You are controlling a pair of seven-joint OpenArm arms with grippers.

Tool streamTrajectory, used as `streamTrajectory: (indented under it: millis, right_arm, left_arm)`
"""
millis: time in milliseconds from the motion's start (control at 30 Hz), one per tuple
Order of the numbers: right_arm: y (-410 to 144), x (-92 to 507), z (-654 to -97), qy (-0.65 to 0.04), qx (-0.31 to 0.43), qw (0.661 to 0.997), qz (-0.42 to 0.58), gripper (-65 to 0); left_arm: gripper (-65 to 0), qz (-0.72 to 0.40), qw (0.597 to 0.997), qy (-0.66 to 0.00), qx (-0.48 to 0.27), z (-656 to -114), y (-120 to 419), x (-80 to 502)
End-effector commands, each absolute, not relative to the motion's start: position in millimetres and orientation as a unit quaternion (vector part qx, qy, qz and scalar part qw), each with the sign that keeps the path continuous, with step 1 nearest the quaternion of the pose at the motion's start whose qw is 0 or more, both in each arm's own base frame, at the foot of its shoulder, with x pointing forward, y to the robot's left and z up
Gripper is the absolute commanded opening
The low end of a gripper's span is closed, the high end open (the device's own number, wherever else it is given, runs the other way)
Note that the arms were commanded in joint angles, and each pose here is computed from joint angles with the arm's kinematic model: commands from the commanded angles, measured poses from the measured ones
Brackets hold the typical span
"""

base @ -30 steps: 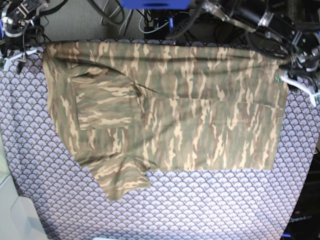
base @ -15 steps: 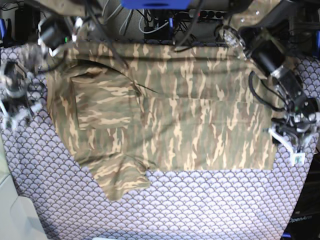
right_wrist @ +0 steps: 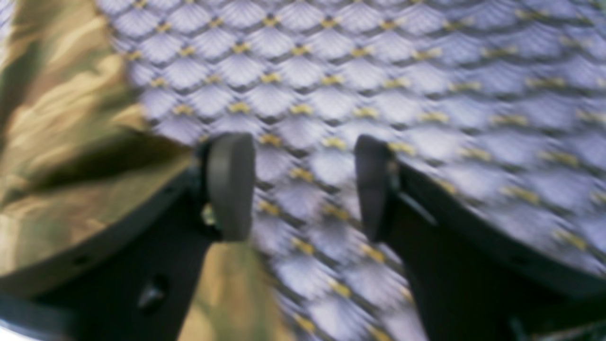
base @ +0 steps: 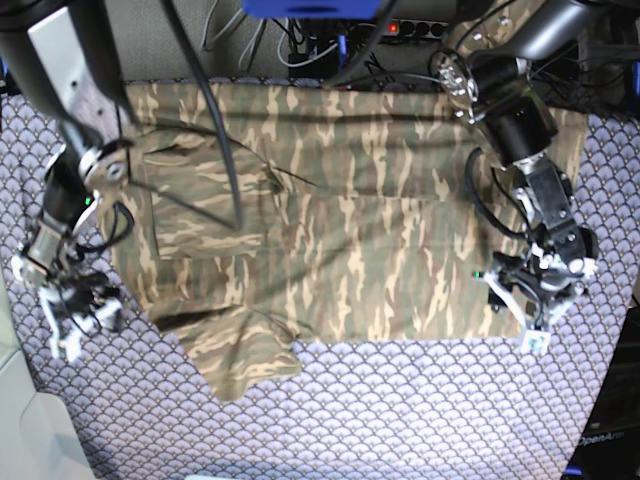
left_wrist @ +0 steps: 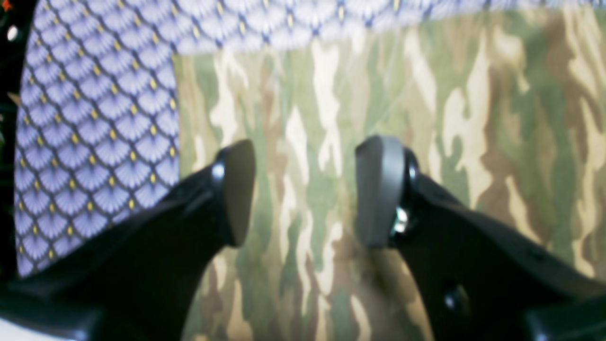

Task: Fold the T-shirt properly
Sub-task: 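Move both grippers down onto the shirt's side edges near the hem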

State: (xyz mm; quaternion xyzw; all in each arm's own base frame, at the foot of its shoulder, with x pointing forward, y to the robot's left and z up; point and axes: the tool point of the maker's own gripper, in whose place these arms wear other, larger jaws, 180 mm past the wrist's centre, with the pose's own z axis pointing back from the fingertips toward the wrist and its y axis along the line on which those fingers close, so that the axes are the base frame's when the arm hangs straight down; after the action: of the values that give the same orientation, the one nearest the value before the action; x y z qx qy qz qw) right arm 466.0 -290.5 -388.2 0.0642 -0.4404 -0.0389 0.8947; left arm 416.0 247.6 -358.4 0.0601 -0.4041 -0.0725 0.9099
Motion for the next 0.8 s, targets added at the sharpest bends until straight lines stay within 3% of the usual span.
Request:
streamTrajectory:
  millis: [0, 233, 767]
  right_arm:
    - [-306.3, 481.2, -361.2, -0.478, 0.067, 0.874, -0.062, -27.7]
    - [-299.3, 482.9, -365.3, -0.478, 0.092, 0.870, -0.078, -27.4]
    - [-273.6, 454.9, -409.9, -0.429, 0.095, 0.897, -0.043, -27.7]
  left_arm:
    - [-31.8, -0.069, 0.894, -0.437, 0.069, -333.6, 253.2, 430.9]
    - [-31.8, -0.068, 0.895, -0.434, 0.072, -334.6, 256.7, 428.8]
    - [-31.8, -0.070, 0.895, -0.436, 0.059, -337.5, 243.8, 431.5]
